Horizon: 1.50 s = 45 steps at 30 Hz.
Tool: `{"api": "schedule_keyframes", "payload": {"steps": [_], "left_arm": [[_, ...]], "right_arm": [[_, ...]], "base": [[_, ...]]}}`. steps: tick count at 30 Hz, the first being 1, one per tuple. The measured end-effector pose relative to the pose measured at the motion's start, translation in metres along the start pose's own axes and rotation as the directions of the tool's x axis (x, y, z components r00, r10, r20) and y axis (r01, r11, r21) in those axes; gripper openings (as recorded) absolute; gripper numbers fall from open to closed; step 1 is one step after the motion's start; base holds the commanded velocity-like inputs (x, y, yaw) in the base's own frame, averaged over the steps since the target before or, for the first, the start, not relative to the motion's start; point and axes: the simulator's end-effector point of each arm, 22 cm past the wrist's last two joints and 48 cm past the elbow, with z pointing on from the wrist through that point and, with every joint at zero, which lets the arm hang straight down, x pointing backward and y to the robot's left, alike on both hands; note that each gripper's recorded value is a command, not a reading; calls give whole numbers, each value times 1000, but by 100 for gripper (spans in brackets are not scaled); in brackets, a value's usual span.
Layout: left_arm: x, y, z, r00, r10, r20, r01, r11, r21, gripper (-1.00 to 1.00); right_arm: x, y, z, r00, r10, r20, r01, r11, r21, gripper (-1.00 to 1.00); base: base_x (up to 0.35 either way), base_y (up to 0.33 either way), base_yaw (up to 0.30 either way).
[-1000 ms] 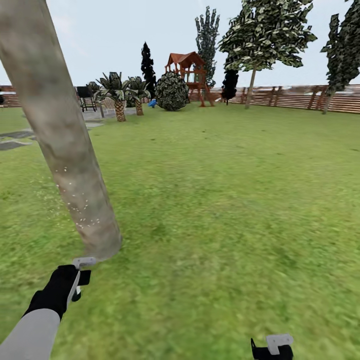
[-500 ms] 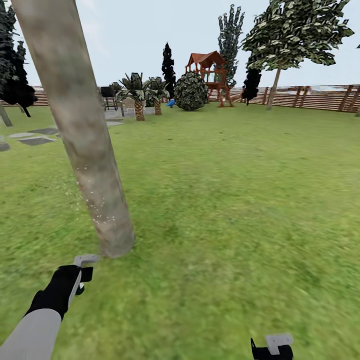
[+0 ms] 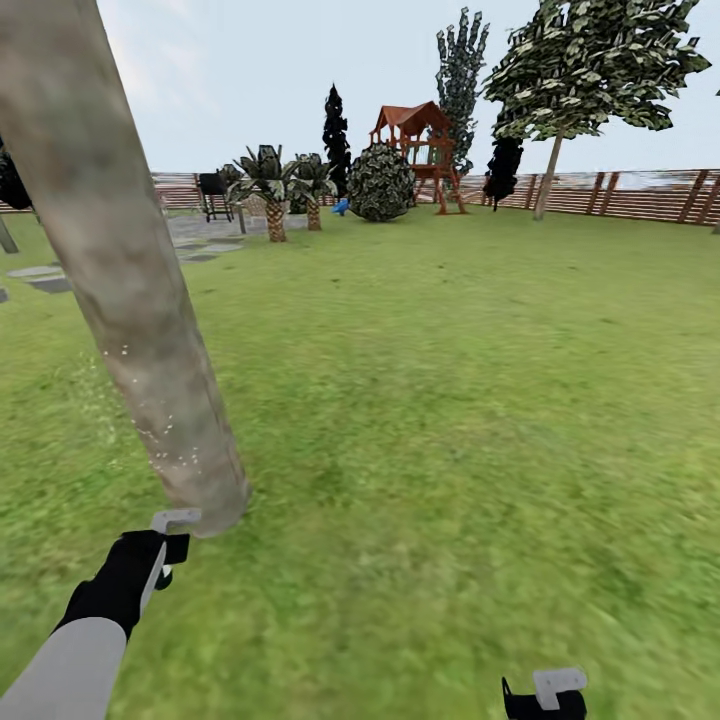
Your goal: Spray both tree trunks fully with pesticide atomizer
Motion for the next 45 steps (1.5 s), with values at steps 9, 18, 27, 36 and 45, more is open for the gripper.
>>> {"api": "schedule_keyframes", "payload": {"steps": [9,18,27,36,45], "left_arm": [[0,-2,0,1000,1,0,-1,1000,3,-100],[0,-5,0,1000,1,0,-1,1000,6,-100],[-2,-5,-1,1000,-1,5,1,1000,5,-100],[-3,-3,-2,1000,-2,8,2,1000,3,-100],[-3,-4,-1,1000,-2,6,2,1000,4,-100]], "right_arm": [[0,1,0,1000,0,1,0,1000,-1,100],[0,1,0,1000,0,1,0,1000,-1,100],[0,2,0,1000,0,1,0,1000,-2,100],[0,2,0,1000,0,1,0,1000,-3,100],[0,2,0,1000,0,1,0,1000,-3,100]], "base": [[232,-194,46],[230,-198,164],[122,-236,100],[21,-273,275],[130,-272,277]]}}
